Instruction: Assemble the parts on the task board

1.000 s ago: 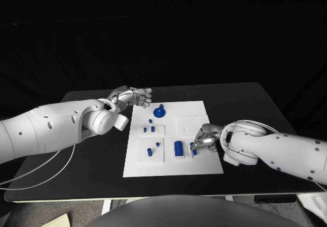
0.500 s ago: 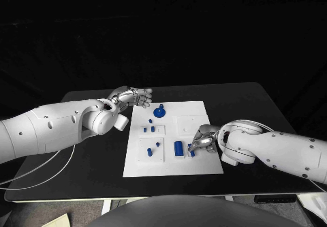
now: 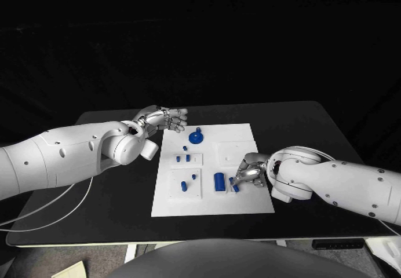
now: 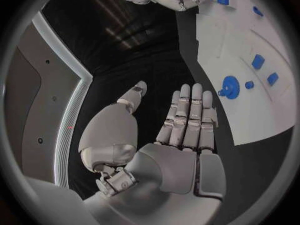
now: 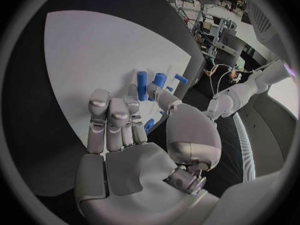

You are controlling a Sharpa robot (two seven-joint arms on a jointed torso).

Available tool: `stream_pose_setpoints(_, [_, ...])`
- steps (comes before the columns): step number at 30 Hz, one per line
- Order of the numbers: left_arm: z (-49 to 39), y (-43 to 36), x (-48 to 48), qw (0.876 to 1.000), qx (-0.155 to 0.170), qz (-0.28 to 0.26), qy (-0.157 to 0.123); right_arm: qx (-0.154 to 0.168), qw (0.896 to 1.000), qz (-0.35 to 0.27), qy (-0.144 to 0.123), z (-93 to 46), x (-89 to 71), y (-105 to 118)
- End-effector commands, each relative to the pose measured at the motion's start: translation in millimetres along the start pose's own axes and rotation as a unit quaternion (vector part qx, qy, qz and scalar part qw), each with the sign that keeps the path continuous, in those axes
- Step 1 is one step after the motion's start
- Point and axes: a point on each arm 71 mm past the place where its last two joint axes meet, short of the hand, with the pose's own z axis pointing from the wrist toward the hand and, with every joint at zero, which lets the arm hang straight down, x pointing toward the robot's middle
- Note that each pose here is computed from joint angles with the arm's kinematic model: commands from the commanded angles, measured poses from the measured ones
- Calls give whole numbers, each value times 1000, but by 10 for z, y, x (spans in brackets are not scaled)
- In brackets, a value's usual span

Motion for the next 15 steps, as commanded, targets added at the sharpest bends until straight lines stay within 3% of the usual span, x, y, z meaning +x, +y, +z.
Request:
stream_pose_setpoints(1, [1, -13, 20, 1000, 4, 0, 8, 1, 1000, -6, 6, 3, 10, -2])
stream_pose_setpoints(15, [1, -14, 22, 1000, 3, 0, 8, -1, 1000, -6, 8, 11, 15, 16])
